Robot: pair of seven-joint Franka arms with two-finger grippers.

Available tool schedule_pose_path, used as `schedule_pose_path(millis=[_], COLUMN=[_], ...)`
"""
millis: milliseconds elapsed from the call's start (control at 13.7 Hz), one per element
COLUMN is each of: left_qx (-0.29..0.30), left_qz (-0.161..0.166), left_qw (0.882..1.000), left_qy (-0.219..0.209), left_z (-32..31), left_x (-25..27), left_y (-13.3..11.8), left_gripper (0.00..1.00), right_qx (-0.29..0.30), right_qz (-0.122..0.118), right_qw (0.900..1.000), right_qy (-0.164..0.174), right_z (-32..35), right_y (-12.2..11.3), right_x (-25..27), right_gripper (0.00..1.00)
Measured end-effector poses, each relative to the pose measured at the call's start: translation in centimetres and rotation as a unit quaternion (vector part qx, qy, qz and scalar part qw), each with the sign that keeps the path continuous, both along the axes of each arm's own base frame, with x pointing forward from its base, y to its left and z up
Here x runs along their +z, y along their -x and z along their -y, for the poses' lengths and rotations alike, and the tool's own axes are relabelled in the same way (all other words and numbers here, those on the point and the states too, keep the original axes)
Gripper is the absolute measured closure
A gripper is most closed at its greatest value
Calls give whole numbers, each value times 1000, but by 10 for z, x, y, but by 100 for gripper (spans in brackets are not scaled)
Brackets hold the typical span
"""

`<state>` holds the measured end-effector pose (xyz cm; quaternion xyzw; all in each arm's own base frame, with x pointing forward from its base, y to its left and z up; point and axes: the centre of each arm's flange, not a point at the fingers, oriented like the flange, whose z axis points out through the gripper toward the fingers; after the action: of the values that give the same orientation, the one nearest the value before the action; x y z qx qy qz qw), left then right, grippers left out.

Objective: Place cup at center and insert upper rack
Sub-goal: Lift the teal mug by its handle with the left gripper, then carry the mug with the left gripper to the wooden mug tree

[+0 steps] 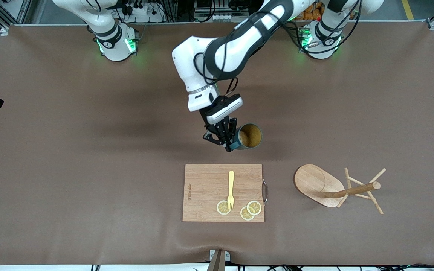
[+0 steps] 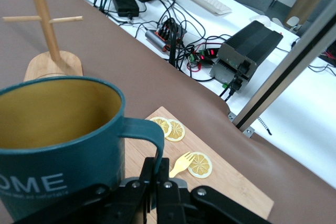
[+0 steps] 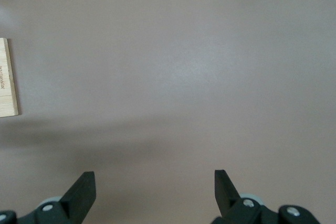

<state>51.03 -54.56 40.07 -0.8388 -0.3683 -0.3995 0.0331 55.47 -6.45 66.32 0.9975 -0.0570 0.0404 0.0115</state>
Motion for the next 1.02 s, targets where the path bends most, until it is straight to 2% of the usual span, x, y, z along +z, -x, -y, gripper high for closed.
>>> schedule_pose_path(millis=[146, 511, 802, 1021], left_qx=[16, 55, 106, 113], left_qz=[-10, -75, -117, -162], left_qw=[1000, 994, 980, 966], left_qy=[19, 63, 124, 165], left_z=[-15, -78, -136, -177], left_x=[21, 59, 83, 98], left_y=[-10, -53, -87, -106], left_gripper=[95, 95, 95, 95], right_qx=[0, 0, 1, 0], right_qz=[1, 0, -7, -8], right_qw=[1000, 1000, 1000, 1000], right_qy=[0, 0, -1, -1], right_z=[0, 0, -2, -1], right_y=[0, 0, 2, 2], right_x=[1, 1, 0, 0], right_gripper=[0, 0, 0, 0])
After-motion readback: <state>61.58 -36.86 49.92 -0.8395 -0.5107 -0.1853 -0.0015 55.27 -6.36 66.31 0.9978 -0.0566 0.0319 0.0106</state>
